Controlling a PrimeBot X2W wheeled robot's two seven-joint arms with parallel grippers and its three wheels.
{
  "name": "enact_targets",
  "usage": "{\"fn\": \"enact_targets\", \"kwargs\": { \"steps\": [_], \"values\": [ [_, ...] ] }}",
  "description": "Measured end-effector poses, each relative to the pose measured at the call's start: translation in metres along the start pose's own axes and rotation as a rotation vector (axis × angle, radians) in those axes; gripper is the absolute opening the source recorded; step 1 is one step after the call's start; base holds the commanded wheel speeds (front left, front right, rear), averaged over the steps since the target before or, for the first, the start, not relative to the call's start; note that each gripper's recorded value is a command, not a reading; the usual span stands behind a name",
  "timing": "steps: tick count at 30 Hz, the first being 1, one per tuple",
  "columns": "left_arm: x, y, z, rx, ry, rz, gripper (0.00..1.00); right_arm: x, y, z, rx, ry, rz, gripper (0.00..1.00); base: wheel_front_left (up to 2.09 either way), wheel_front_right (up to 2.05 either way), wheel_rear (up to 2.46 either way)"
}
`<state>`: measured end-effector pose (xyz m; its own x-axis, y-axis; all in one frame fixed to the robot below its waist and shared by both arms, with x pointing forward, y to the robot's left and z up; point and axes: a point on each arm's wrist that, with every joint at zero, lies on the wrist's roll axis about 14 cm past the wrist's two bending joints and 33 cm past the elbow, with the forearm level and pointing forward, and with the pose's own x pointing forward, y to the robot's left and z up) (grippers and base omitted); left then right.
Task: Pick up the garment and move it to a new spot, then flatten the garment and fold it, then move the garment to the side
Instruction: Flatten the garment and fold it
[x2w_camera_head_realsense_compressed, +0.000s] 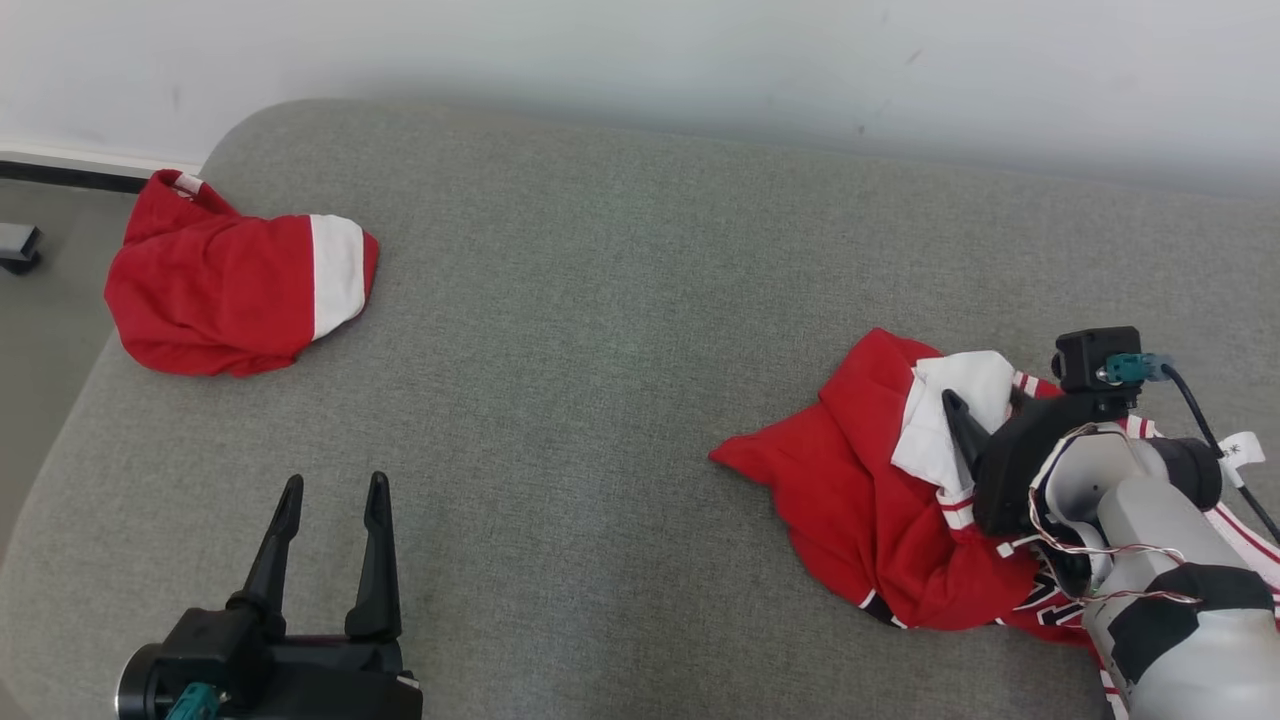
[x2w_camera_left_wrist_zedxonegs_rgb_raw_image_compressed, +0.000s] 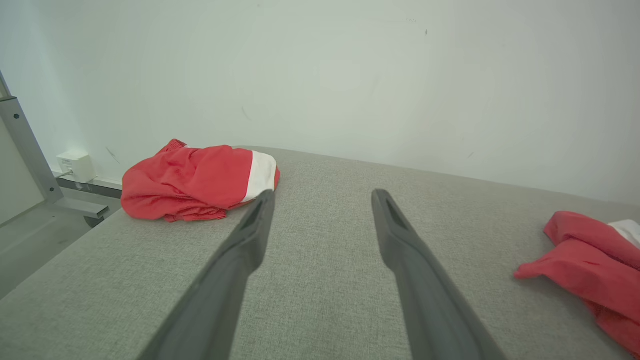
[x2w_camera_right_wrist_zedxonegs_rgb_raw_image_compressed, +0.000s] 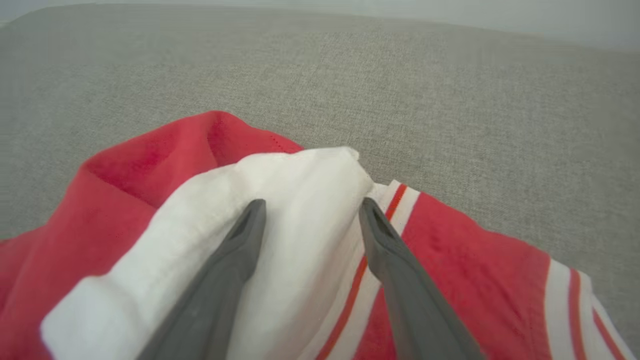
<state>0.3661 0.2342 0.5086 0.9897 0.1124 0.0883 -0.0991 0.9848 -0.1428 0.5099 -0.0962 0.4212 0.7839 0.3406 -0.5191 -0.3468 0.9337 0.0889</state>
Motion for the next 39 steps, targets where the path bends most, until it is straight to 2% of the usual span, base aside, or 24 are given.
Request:
{"fn": "enact_targets", "kwargs": {
  "steps": [1,6,12,17,24,29,32,33,34,39],
  "values": [
    [0.000,0.000,0.000,0.001,-0.001,0.000,1.00,0.001,0.003,-0.001,0.011,0.008,0.009,0.00,0.00,0.00,0.00],
    [0.003,-0.001,0.000,-0.002,-0.002,-0.002,1.00,0.002,0.000,0.007,0.004,-0.024,0.005,0.00,0.00,0.00,0.00],
    [0.004,-0.002,0.002,-0.005,-0.007,-0.005,1.00,-0.006,-0.018,0.063,-0.031,-0.224,-0.028,0.00,0.00,0.00,0.00],
    [0.005,-0.005,0.002,-0.007,-0.009,-0.015,1.00,-0.021,-0.045,0.112,-0.032,-0.376,-0.086,0.00,0.00,0.00,0.00],
    [0.006,-0.009,-0.004,-0.007,0.008,-0.026,1.00,-0.041,-0.102,0.168,-0.033,-0.530,-0.220,0.00,0.00,0.00,0.00],
    [0.010,-0.010,-0.006,-0.007,0.016,-0.028,1.00,-0.046,-0.134,0.190,-0.047,-0.593,-0.309,0.00,0.00,0.00,0.00],
    [0.011,-0.009,-0.010,-0.006,0.027,-0.026,1.00,-0.036,-0.144,0.184,-0.055,-0.550,-0.340,0.00,0.00,0.00,0.00],
    [0.012,-0.009,-0.013,-0.004,0.035,-0.027,1.00,-0.024,-0.145,0.168,-0.067,-0.486,-0.344,0.93,0.00,0.00,0.00],
    [0.014,-0.010,-0.013,-0.003,0.037,-0.029,1.00,-0.019,-0.144,0.163,-0.075,-0.468,-0.344,1.00,0.00,0.00,0.00],
    [0.017,-0.011,-0.017,-0.001,0.048,-0.031,1.00,-0.008,-0.137,0.161,-0.071,-0.479,-0.329,1.00,0.00,0.00,0.00]
  ]
}}
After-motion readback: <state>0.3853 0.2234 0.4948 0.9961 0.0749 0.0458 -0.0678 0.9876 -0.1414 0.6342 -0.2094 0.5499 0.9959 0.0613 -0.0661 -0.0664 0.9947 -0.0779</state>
